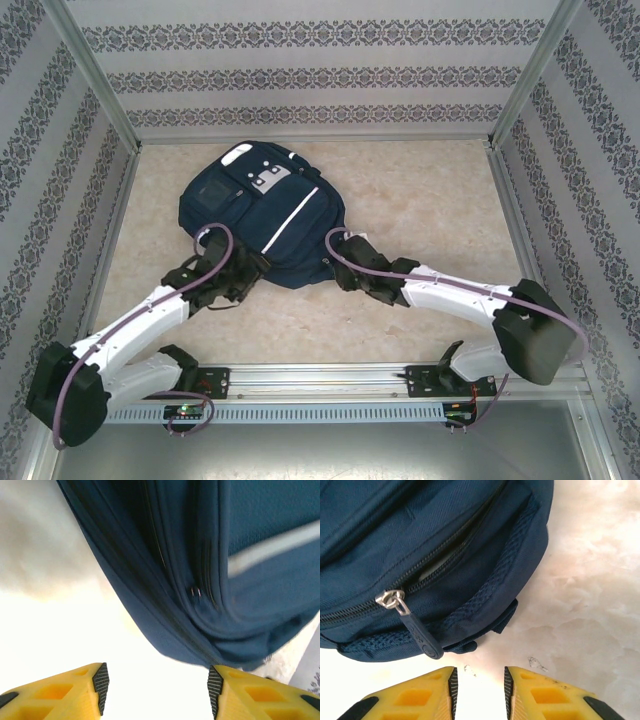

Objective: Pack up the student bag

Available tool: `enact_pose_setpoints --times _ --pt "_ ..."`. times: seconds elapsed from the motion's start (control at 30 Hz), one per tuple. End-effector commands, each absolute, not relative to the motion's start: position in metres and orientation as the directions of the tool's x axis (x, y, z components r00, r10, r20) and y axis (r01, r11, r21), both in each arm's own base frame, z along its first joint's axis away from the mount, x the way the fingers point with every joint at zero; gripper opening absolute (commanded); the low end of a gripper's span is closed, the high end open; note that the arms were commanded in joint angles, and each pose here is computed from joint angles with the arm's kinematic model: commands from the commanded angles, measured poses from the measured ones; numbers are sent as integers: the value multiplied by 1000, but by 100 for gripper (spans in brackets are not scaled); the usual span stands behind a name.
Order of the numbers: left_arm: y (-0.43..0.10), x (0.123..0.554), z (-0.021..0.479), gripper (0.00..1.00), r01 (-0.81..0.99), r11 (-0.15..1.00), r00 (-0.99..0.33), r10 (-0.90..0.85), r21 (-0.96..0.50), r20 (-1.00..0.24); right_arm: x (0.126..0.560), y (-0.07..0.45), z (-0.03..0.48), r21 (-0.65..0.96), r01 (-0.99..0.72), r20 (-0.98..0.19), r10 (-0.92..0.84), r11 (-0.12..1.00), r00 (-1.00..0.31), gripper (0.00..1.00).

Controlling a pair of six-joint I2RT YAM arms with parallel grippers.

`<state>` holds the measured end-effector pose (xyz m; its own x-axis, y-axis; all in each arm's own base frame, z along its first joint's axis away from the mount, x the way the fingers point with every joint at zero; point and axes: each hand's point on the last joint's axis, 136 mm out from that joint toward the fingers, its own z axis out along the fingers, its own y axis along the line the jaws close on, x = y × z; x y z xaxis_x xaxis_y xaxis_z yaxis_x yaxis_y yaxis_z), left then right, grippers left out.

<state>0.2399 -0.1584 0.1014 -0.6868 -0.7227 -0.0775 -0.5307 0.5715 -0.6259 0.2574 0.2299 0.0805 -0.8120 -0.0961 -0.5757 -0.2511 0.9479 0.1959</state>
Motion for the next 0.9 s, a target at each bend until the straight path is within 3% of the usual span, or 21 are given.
enact_pose_setpoints --times 0.0,0.33,0.43,0.53,0.6,0.87 --pt "-179 253 113 63 -576 431 -569 -822 -694 -38 258 225 94 210 -275 -587 -104 938 -803 33" --pt "-249 284 97 66 -536 430 -544 -834 -726 -93 244 228 105 269 -371 -591 -152 889 -792 39" --pt "-241 288 90 50 -557 450 -500 -853 -698 -150 239 231 108 287 -424 -597 -186 859 -781 40" --pt "-224 284 90 15 -589 479 -470 -858 -651 -207 233 240 109 333 -472 -589 -211 816 -780 40" --pt "-210 277 92 1 -613 506 -460 -853 -607 -247 230 249 107 371 -499 -575 -227 783 -786 40" --pt "-195 263 89 0 -626 528 -470 -843 -575 -262 236 286 100 505 -539 -538 -242 674 -807 39"
